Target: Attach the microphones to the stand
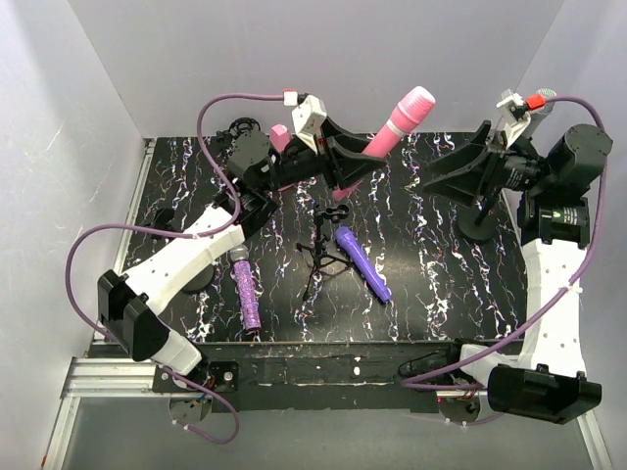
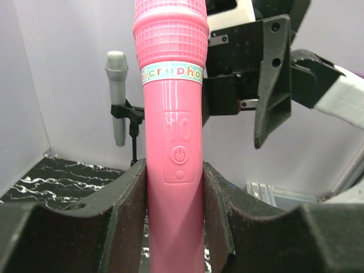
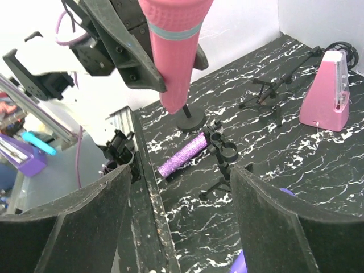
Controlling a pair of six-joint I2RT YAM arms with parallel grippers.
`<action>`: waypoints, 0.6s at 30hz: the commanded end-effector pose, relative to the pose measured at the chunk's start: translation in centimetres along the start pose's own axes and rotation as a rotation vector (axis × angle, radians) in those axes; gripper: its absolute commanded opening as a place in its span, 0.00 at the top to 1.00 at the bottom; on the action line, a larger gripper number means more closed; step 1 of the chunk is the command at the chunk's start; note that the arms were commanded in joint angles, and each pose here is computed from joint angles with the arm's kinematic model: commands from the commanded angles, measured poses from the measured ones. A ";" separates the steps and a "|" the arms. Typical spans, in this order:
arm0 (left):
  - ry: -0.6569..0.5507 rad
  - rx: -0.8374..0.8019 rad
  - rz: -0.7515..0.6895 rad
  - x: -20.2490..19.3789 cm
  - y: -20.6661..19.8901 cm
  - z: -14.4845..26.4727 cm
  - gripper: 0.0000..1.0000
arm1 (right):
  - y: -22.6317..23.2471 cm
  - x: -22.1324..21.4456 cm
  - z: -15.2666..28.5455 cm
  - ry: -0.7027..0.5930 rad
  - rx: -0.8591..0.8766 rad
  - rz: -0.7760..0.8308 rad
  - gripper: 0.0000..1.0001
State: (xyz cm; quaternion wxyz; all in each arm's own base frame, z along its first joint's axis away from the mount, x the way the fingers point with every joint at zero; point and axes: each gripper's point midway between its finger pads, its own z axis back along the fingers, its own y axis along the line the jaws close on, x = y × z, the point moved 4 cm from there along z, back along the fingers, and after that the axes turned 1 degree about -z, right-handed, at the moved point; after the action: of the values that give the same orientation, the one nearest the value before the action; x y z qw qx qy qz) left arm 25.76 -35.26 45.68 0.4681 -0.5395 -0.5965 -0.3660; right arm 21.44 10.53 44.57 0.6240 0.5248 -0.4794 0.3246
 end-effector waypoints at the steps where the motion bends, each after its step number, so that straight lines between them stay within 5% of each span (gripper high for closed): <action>1: -0.142 0.044 -0.059 3.4 0.0 -1.2 1.00 | 1.4 2.0 -0.2 -0.056 -0.016 -0.039 0.22; 18: -0.155 0.037 0.009 0.8 -1.8 -5.4 1.00 | -0.2 6.3 -3.8 -0.167 -0.029 0.037 0.22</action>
State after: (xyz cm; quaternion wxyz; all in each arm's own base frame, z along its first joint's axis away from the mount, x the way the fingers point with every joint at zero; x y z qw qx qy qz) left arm 26.01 -41.00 44.37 0.4714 -0.5548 -0.6045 -0.3235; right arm 24.47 13.26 47.87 0.6131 0.5548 -0.4935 0.2699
